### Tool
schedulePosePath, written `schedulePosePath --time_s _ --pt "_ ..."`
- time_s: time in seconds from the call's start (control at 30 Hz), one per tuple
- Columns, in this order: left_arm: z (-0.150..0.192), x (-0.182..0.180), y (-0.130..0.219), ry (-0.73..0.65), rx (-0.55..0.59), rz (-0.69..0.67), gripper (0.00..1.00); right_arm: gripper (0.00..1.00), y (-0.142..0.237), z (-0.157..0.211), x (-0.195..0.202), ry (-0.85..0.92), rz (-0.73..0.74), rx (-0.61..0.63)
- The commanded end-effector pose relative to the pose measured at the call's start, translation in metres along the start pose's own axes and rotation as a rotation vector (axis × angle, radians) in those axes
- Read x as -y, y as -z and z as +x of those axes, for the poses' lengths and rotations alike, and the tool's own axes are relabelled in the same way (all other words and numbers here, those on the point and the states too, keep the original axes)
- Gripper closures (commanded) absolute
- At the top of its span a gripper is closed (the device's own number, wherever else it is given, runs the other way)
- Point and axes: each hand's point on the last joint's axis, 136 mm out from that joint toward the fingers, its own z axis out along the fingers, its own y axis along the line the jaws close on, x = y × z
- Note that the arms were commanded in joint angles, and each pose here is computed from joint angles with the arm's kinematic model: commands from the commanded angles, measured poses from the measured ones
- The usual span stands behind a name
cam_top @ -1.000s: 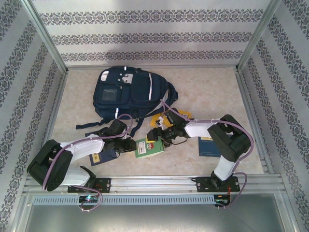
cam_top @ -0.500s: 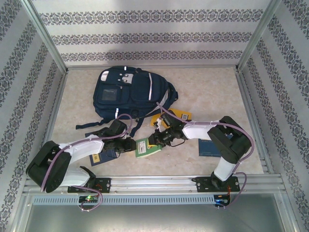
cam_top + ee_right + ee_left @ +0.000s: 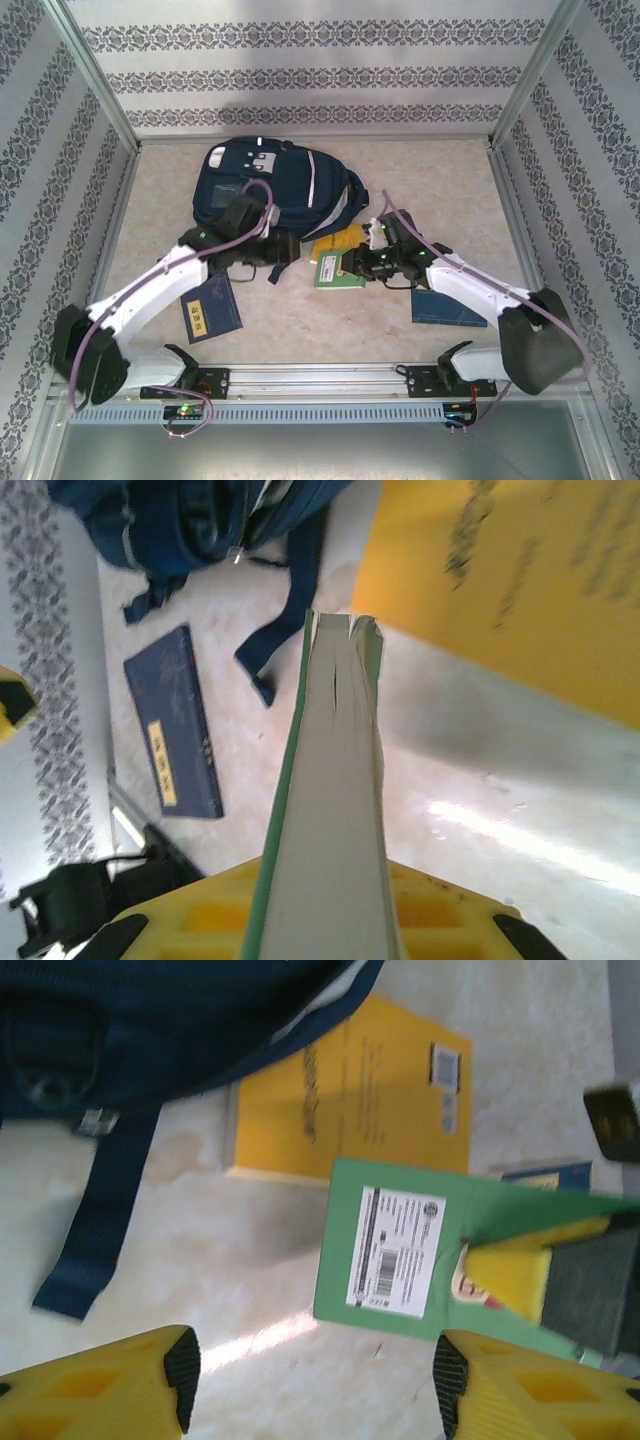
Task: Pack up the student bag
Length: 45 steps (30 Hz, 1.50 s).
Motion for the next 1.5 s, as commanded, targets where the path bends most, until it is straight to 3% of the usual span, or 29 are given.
schedulePosePath --time_s 0.0,0.27,0.5,0.67,0.9,1.03,1.2,1.33,1.47 --pt "-0.033 0.002 -0.013 -0.018 -0.031 -0.048 0.34 0.96 0.01 -0.01 0.023 0.038 0.118 0.103" --pt "-0.143 -0.012 -0.07 0.023 -0.015 -0.133 0.37 0.97 0.012 -0.017 0.033 0.08 0.069 0.217" --pt "-0.198 -0.031 -0.11 0.007 0.015 -0.191 0.39 0.99 0.009 -0.021 0.049 -0.023 -0.012 0.214" --pt "-0.208 -0.036 -0.133 0.017 0.008 -0.168 0.43 1.0 0.007 -0.025 0.058 -0.077 -0.056 0.206" --pt "-0.201 -0.037 -0.161 0.056 -0.034 -0.093 0.56 1.0 0.004 -0.026 0.061 -0.1 -0.08 0.197" --pt "-0.202 -0.026 -0.167 0.067 -0.042 -0.025 0.72 1.0 0.004 -0.027 0.062 -0.106 -0.083 0.197" --pt "-0.2 -0.021 -0.168 0.074 -0.055 0.009 1.0 1.0 0.006 -0.027 0.063 -0.109 -0.081 0.204" --pt "-0.197 -0.012 -0.153 0.066 -0.062 0.024 1.0 1.0 0.017 -0.029 0.056 -0.085 -0.065 0.23" --pt "-0.209 0.002 -0.104 0.022 0.002 0.015 1.0 1.0 0.046 -0.03 0.031 0.025 -0.012 0.324"
